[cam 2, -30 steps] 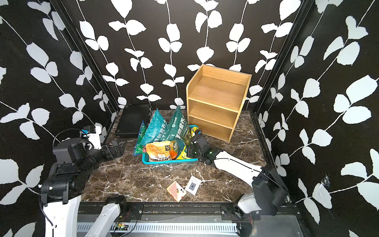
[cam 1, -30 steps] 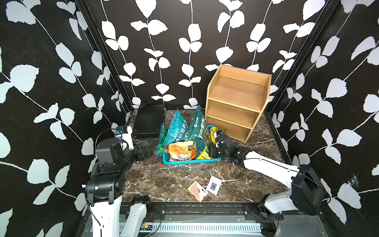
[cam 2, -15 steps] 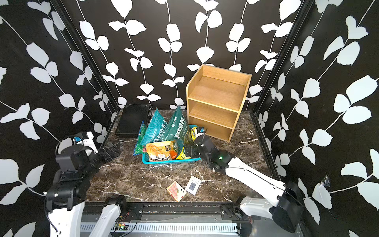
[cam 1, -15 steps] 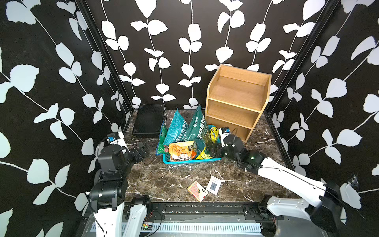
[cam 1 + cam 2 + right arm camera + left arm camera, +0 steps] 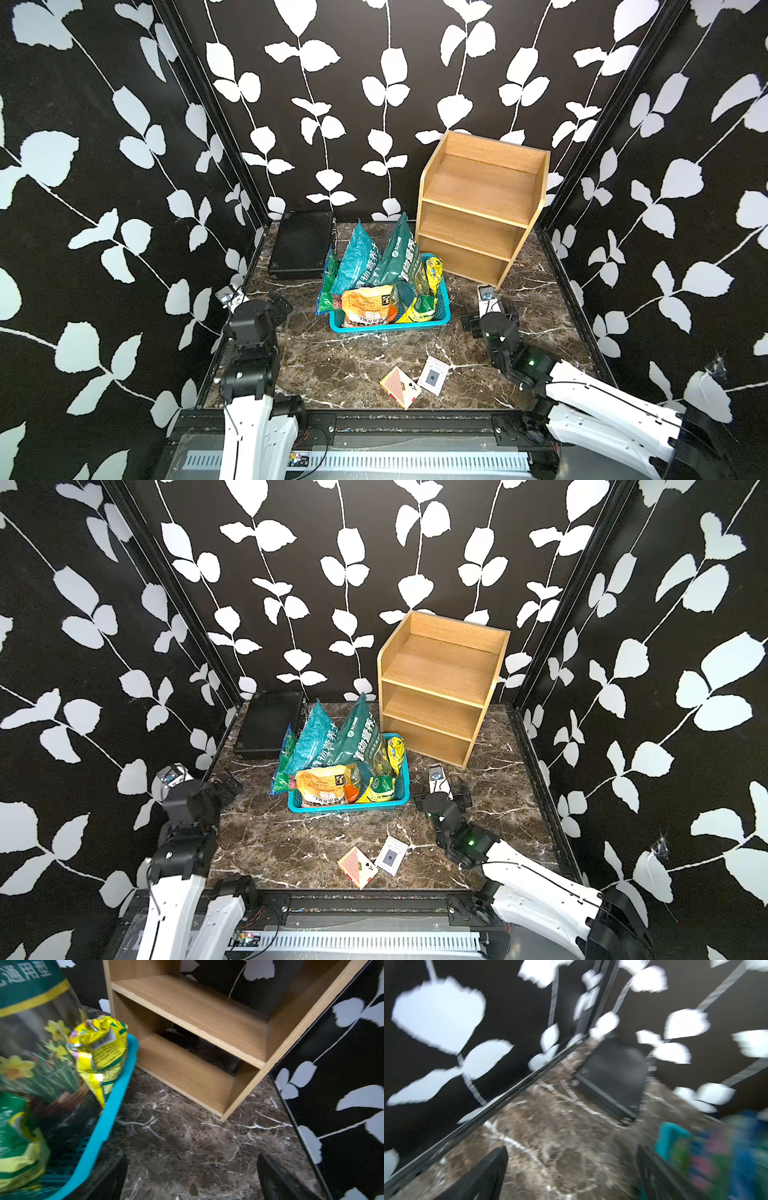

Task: Take down the fertilizer bag from the shelf
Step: Reset both arms

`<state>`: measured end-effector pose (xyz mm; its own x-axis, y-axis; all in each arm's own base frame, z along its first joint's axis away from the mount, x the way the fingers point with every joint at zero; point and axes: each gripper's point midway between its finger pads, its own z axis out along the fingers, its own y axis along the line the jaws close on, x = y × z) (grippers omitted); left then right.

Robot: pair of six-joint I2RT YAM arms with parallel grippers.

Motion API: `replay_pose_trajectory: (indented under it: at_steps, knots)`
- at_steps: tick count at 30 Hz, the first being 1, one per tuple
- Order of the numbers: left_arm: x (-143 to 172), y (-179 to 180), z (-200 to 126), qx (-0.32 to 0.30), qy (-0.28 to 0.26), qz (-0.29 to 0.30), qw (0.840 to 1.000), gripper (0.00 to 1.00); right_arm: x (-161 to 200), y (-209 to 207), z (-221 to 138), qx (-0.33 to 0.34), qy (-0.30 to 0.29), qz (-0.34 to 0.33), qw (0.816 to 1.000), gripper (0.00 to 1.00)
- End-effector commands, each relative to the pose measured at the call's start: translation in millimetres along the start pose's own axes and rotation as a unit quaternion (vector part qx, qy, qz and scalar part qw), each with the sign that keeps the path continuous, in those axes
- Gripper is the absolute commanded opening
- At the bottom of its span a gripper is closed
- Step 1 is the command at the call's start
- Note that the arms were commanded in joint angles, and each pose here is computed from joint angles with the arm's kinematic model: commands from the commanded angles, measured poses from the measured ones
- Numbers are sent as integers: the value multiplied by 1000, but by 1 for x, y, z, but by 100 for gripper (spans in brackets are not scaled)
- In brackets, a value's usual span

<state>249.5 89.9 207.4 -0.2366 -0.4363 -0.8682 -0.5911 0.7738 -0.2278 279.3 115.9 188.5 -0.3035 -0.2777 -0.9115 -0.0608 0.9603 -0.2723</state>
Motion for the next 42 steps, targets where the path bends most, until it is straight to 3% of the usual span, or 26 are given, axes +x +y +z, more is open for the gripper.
replay_pose_trajectory:
  at_steps: [1,3,6,7,8,10,12,15,19,22,26,28,30,32,33,35,38,42]
  knots:
    - [24,32,34,-94,-24,-23,995,98,-22,-42,1,100,-52,7,994,100]
    - [45,30,53,-88,-26,-18,996,99,-9,-55,12,112,-60,25,992,100]
    - [54,41,66,-127,-74,70,987,99,21,-83,30,133,-43,69,988,100]
    - [52,47,69,-144,-93,69,983,99,25,-89,34,138,-29,78,987,99]
    - [58,47,72,-142,-65,60,986,99,25,-89,39,133,-30,68,988,96]
    - [59,21,82,-81,-49,100,990,99,37,-93,49,150,-26,54,987,98]
    - [62,11,89,-59,-44,99,992,99,64,-96,68,159,18,38,986,100]
    - [64,-8,97,-12,-41,105,994,99,66,-104,90,182,50,21,982,100]
    - [66,-27,112,33,-30,103,994,99,62,-111,89,168,-11,35,985,100]
    - [64,-41,125,61,-19,113,992,99,71,-118,102,132,-15,87,987,100]
    - [59,-41,130,69,-56,110,990,99,82,-105,129,99,-8,73,992,100]
    - [61,-59,129,129,-58,127,982,99,88,-103,134,90,32,73,993,100]
    - [64,-76,128,169,-45,152,973,99,87,-108,138,88,28,84,992,100]
    - [74,-99,107,261,-80,187,944,99,89,-107,138,83,39,86,992,100]
    - [81,-104,101,279,-96,199,935,99,89,-108,138,84,37,86,992,100]
    - [85,-106,105,286,-122,193,931,99,89,-108,138,83,37,87,992,100]
    - [94,-116,115,265,-70,230,934,99,88,-107,138,81,34,85,992,100]
    - [99,-132,123,252,-42,269,929,99,87,-106,137,78,31,83,993,99]
